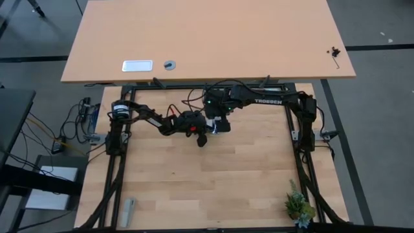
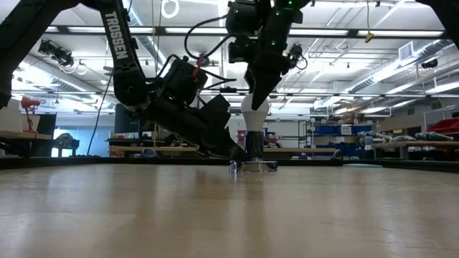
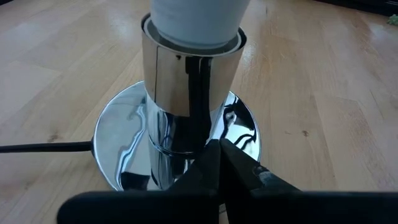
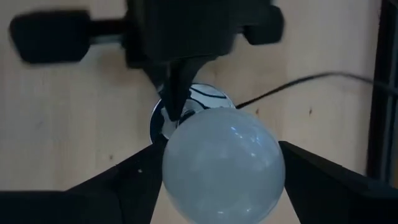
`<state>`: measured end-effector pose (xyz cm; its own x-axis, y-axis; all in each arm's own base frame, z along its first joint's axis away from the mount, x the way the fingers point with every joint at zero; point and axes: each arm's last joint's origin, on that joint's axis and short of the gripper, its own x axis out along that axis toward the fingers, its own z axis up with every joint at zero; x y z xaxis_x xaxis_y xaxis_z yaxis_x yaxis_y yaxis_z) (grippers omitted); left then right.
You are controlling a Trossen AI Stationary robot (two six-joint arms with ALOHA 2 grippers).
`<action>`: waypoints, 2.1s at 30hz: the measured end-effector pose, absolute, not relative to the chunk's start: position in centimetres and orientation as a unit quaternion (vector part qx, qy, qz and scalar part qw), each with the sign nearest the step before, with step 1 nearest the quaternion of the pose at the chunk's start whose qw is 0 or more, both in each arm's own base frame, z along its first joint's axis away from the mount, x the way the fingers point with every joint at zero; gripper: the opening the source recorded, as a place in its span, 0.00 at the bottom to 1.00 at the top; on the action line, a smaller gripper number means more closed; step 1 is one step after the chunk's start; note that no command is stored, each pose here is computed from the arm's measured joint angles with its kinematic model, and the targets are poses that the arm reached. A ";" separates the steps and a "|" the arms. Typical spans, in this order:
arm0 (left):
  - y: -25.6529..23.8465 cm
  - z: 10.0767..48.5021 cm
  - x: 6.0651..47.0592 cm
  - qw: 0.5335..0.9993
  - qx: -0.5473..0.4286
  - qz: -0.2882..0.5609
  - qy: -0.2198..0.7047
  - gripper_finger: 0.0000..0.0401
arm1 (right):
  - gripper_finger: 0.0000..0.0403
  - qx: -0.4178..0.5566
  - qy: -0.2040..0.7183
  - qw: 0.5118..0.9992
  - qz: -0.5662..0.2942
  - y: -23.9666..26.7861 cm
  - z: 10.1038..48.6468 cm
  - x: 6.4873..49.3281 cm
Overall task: Screw lightbulb
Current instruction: Insert the lightbulb into the lamp
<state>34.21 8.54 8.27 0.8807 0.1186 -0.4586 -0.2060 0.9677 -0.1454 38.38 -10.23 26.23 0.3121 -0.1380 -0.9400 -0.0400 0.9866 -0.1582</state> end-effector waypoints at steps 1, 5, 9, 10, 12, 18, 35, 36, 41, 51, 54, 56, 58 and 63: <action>8.5 8.3 34.2 0.965 -0.095 0.084 0.229 0.02 | 0.75 -0.059 0.585 0.808 -0.045 -10.4 26.2 38.4; 8.5 8.3 34.2 0.965 -0.095 0.084 0.230 0.02 | 0.73 0.056 0.572 0.807 -0.138 -10.8 26.2 38.2; 8.5 8.3 34.2 0.965 -0.095 0.084 0.230 0.02 | 0.75 0.167 0.550 0.787 -0.223 -11.0 26.2 38.1; 8.5 8.3 34.2 0.965 -0.095 0.084 0.230 0.02 | 0.76 0.179 0.547 0.785 -0.230 -11.0 26.2 38.1; 8.5 8.3 34.2 0.965 -0.095 0.084 0.229 0.02 | 0.78 0.189 0.546 0.784 -0.226 -10.9 26.1 38.1; 8.5 8.3 34.2 0.965 -0.095 0.084 0.230 0.02 | 0.84 0.147 0.546 0.802 -0.191 -10.5 26.7 38.5; 8.5 8.3 34.2 0.965 -0.095 0.084 0.230 0.02 | 0.86 -0.106 0.570 0.814 0.032 -10.1 27.7 38.6; 8.5 8.3 34.2 0.965 -0.095 0.084 0.230 0.02 | 0.85 -0.106 0.568 0.816 0.032 -10.1 27.6 38.6; 8.5 8.3 34.2 0.965 -0.095 0.084 0.230 0.02 | 0.83 -0.104 0.571 0.814 0.031 -10.2 26.4 38.6; 8.5 8.3 34.2 0.965 -0.095 0.084 0.229 0.02 | 0.73 0.017 0.568 0.818 -0.085 -10.9 26.1 38.4; 8.5 8.3 34.2 0.965 -0.095 0.084 0.230 0.02 | 0.73 0.105 0.555 0.811 -0.154 -11.2 26.1 38.4; 8.5 8.3 34.2 0.965 -0.095 0.084 0.229 0.02 | 0.75 0.152 0.544 0.803 -0.189 -11.3 26.1 38.3; 8.5 8.2 34.2 0.965 -0.095 0.084 0.230 0.02 | 0.78 0.170 0.538 0.802 -0.198 -11.3 26.2 38.4; 8.5 8.3 34.2 0.965 -0.095 0.084 0.230 0.02 | 0.85 0.150 0.534 0.812 -0.182 -11.4 26.6 38.6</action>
